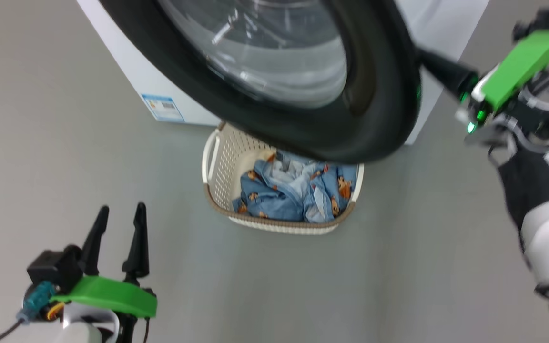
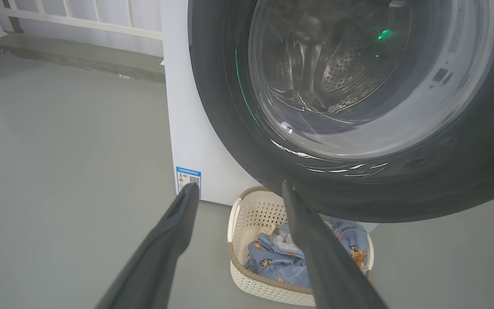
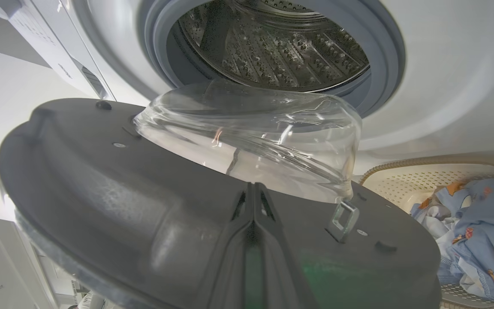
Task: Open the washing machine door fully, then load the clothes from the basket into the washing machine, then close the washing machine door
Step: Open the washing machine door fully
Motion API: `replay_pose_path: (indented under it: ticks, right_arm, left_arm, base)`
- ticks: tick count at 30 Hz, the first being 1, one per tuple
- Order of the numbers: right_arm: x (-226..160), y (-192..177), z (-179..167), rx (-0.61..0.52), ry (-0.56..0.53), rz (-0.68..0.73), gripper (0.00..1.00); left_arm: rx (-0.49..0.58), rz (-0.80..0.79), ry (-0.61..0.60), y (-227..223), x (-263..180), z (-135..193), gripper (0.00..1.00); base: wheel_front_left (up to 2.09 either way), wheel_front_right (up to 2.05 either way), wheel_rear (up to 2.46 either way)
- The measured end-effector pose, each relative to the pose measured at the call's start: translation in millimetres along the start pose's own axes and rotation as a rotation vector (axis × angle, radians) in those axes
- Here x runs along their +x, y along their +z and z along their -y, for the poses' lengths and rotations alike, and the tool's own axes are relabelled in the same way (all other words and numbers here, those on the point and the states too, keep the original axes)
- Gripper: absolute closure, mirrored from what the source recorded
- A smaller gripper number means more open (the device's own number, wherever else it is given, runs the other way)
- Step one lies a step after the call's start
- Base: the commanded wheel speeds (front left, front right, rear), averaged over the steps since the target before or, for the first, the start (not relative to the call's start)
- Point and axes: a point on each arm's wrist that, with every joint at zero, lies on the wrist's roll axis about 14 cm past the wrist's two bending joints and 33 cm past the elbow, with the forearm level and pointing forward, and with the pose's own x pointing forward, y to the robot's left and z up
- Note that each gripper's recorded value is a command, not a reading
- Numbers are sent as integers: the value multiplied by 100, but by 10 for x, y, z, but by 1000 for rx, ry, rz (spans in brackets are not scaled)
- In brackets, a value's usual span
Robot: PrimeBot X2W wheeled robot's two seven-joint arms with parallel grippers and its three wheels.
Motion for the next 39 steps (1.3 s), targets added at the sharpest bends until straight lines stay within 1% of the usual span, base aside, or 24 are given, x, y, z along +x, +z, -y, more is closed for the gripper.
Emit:
replay_pose_path:
  ticks: [5, 9, 16, 19, 24, 27, 28, 32, 39]
  right_arm:
    - [-106, -305, -104, 37, 32, -48, 100]
    - [-147, -469, -181, 35, 48, -81, 100]
    - [-176, -846, -328, 51, 83, -173, 100]
    - [-157, -1062, -416, 89, 117, -220, 100]
    - [-124, -1389, -587, 108, 173, -296, 100]
    - [-105, -1588, -682, 105, 202, -351, 100]
    - [-94, -1735, -738, 102, 218, -393, 100]
    - [-62, -2011, -852, 96, 246, -464, 100]
    - [-20, -2251, -989, 86, 271, -528, 100]
  left_arm:
    - [-3, 12, 14, 53, -164, -29, 0]
    - [-7, 29, 27, 112, -257, -61, 0]
    - [-1, 54, 77, 196, -512, -214, 0]
    - [1, 67, 103, 234, -631, -288, 0]
    - [-3, 89, 150, 290, -818, -423, 0]
    - [0, 92, 178, 312, -923, -513, 0]
    - [4, 102, 195, 343, -981, -570, 0]
    - [6, 116, 223, 384, -1081, -646, 0]
    - [6, 131, 252, 431, -1205, -722, 0]
  base:
    - [0, 0, 0]
    - [0, 0, 0]
    - [0, 0, 0]
    - [0, 0, 0]
    - [0, 0, 0]
    - [0, 0, 0]
    - [0, 0, 0]
    - [0, 0, 0]
    - [0, 0, 0]
